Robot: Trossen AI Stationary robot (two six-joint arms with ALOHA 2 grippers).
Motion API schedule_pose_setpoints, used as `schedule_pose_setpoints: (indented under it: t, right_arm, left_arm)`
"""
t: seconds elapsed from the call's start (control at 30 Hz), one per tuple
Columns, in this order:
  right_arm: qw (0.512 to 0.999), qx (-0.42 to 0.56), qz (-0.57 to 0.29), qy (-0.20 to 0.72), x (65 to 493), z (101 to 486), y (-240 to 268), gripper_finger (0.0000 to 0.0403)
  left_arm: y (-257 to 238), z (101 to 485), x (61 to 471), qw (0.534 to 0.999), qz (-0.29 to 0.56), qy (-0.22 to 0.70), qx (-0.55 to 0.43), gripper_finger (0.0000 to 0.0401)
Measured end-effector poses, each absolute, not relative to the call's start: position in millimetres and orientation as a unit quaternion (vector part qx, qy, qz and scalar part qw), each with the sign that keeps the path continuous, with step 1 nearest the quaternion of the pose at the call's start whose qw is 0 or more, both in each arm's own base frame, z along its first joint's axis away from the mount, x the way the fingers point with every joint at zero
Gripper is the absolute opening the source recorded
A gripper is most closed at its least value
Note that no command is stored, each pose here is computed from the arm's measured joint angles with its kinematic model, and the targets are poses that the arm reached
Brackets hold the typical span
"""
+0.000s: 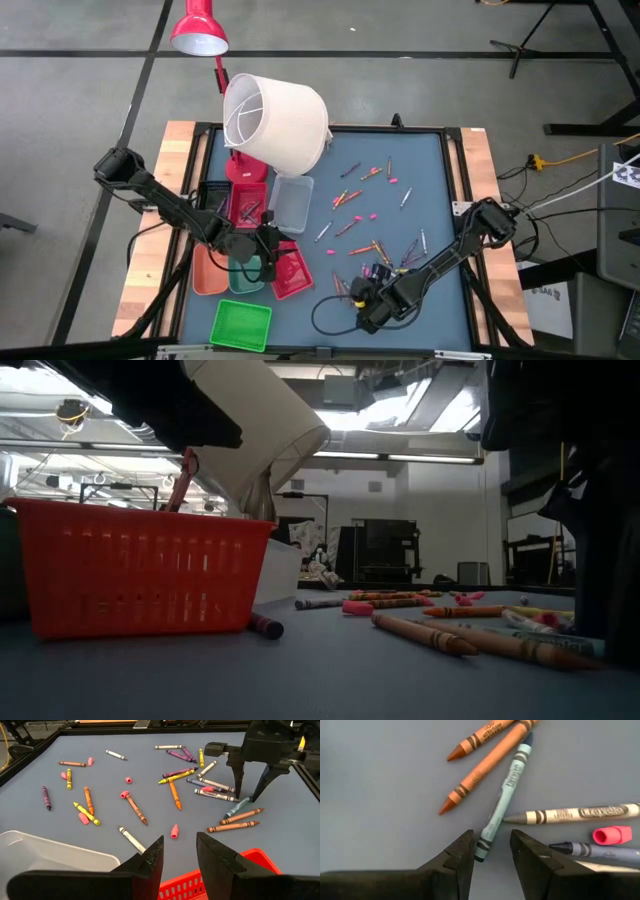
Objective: Sort crayons
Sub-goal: Put the light blue crayon into the transparent bin
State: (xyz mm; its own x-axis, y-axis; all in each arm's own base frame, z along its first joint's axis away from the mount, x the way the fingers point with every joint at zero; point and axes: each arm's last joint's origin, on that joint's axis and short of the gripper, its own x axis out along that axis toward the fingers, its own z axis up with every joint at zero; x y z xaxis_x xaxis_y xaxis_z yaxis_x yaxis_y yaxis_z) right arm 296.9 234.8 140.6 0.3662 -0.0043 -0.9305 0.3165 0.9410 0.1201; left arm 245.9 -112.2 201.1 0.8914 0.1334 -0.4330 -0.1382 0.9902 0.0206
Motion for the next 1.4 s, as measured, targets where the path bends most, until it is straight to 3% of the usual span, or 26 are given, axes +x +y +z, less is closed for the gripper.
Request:
schedule_pose_setpoints:
  t: [1.07, 1.4]
  right_arm:
    - [0.815, 0.125, -0.114, 0.554, 298.0, 130.5, 234.9, 0.0130]
    - [0.818, 0.121, -0.119, 0.549, 298.2, 130.0, 234.4, 0.0057]
  left_arm:
    - [-112.2, 201.1, 246.0, 0.972, 0.070, 0.222, -0.005, 0.0100]
    - [-112.2, 201.1, 246.0, 0.972, 0.070, 0.222, -0.005, 0.0100]
